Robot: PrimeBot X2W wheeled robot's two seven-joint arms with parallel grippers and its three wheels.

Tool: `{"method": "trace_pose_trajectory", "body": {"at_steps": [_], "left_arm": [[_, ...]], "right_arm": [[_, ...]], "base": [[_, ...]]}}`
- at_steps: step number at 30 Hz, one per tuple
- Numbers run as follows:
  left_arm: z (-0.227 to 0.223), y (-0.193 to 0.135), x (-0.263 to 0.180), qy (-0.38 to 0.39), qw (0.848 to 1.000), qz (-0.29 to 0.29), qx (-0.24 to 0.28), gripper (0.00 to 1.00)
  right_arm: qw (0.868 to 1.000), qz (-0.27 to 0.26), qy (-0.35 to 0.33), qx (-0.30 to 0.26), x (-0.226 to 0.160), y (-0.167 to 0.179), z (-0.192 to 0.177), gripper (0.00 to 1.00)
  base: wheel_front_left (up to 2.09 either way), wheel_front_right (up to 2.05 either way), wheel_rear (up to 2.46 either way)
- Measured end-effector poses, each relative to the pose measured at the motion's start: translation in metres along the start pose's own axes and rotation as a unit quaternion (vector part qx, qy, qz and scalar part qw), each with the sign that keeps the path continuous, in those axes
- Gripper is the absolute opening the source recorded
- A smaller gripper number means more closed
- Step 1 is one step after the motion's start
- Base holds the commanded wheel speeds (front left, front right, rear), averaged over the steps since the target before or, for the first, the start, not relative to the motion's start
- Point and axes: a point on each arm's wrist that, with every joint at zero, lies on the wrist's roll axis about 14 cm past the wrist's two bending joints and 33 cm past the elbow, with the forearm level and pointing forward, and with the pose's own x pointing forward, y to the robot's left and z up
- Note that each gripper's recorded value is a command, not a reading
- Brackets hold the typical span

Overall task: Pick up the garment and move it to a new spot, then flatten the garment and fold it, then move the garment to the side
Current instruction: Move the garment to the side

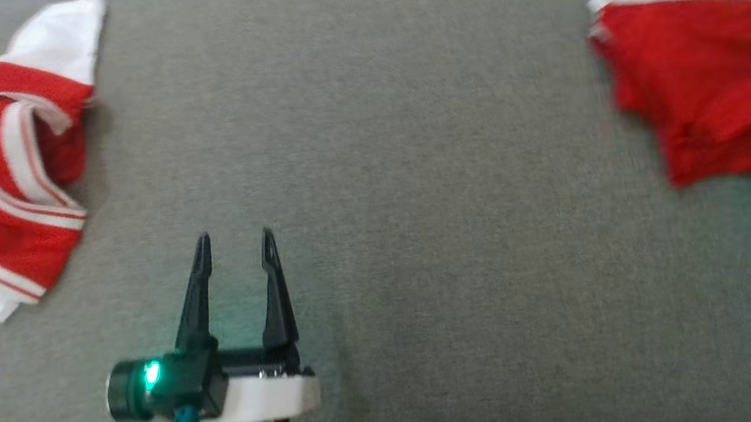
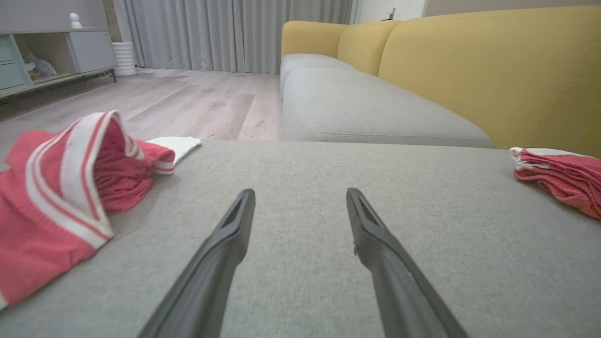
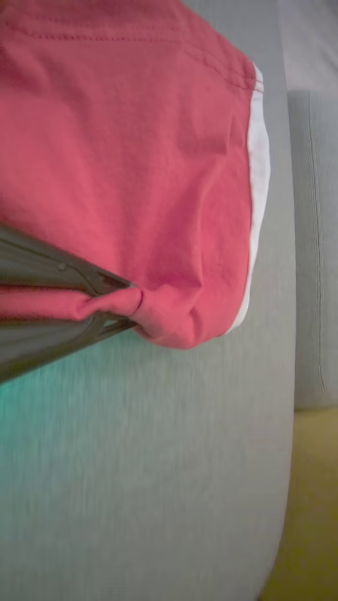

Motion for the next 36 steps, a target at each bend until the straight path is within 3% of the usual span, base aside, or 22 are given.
{"method": "trace_pose_trajectory", "body": {"at_steps": [7,12,13,14,18,21,28,30,36], "left_arm": [[-0.004,-0.024,0.044,-0.009,0.999,-0.044,-0.002,1.0],[-0.019,-0.034,0.063,0.003,0.998,-0.061,-0.006,1.0],[-0.019,-0.034,0.063,0.003,0.998,-0.061,-0.006,1.0],[-0.022,-0.037,0.066,0.005,0.998,-0.066,-0.008,1.0],[-0.026,-0.043,0.07,0.009,0.997,-0.077,-0.01,1.0],[-0.014,-0.044,0.068,-0.003,0.997,-0.077,-0.016,1.0],[0.003,-0.037,0.037,-0.011,0.998,-0.062,-0.005,1.0],[0.006,-0.033,0.014,-0.008,0.998,-0.055,-0.001,1.0],[0.015,-0.017,-0.031,-0.019,0.999,-0.026,0.01,1.0]], "right_arm": [[0.992,-0.11,0.008,-0.057,-0.016,-0.107,0.002,0.0],[0.983,-0.164,0.003,-0.084,-0.022,-0.153,0.014,0.03],[0.983,-0.164,0.003,-0.084,-0.022,-0.153,0.014,0.35],[0.981,-0.171,-0.002,-0.089,-0.022,-0.158,0.017,1.0],[0.972,-0.195,-0.032,-0.123,-0.032,-0.174,0.034,1.0],[0.971,-0.196,-0.06,-0.123,-0.035,-0.168,0.044,1.0],[0.985,-0.093,-0.135,-0.047,-0.024,-0.054,0.045,1.0],[0.985,-0.067,-0.159,-0.007,-0.044,-0.019,0.032,1.0],[0.985,0.001,-0.168,0.032,-0.093,0.066,-0.019,1.0]], "base": [[0.0,0.0,0.0],[0.0,0.0,0.0],[0.0,0.0,0.0],[0.0,0.0,0.0],[0.0,0.0,0.0],[0.0,0.0,0.0],[0.0,0.0,0.0],[0.0,0.0,0.0],[0.0,0.0,0.0]]}}
